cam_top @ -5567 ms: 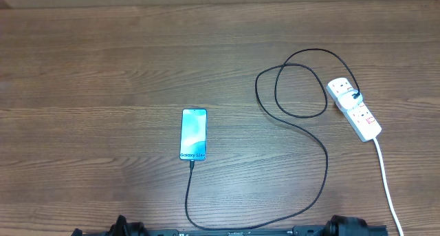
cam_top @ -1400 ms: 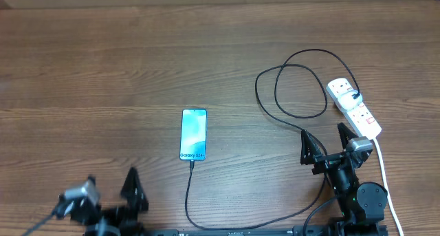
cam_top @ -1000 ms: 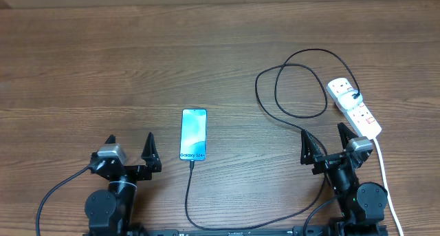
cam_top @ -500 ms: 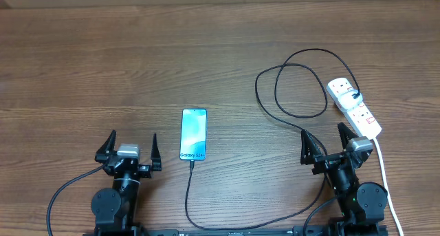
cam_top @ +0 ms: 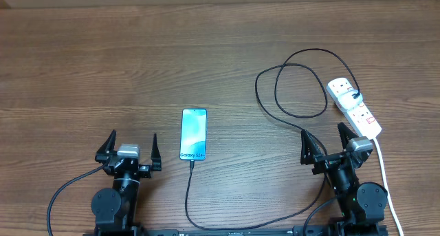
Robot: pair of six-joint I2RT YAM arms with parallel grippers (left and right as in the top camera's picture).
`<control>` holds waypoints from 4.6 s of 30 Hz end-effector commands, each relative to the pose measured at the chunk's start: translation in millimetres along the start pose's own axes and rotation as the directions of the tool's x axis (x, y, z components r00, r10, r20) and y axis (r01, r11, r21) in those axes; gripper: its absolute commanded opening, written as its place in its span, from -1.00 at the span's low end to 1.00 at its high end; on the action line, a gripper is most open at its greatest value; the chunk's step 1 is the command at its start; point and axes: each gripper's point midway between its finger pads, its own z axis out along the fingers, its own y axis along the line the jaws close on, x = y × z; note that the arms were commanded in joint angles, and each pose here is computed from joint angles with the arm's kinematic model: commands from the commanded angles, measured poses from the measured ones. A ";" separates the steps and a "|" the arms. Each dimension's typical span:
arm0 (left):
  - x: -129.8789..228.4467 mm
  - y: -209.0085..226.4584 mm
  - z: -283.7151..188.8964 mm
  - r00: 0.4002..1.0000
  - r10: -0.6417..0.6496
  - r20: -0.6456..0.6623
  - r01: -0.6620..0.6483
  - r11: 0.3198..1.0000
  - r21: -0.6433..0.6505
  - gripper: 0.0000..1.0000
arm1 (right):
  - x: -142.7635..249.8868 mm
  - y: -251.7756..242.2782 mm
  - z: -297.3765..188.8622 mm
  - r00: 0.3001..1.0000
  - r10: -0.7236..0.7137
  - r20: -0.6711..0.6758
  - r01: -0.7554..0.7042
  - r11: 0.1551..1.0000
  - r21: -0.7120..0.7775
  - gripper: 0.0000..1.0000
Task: Plug charger to phone and switch on socket
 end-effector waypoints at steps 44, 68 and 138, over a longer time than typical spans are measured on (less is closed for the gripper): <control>1.5 -2.7 0.3 1.000 -0.014 0.004 0.014 1.000 0.012 0.99 | 0.5 -18.9 -1.1 0.984 -0.178 -0.005 0.178 0.979 0.098 1.00; 1.6 -2.5 0.3 1.000 -0.031 0.003 0.031 0.999 0.011 1.00 | 0.4 -18.9 -1.1 0.984 -0.178 -0.004 0.178 0.979 0.098 1.00; 3.0 3.5 0.3 0.993 -0.119 0.000 0.119 0.993 -0.025 0.99 | 0.5 -18.9 -1.1 0.984 -0.178 -0.005 0.178 0.979 0.098 1.00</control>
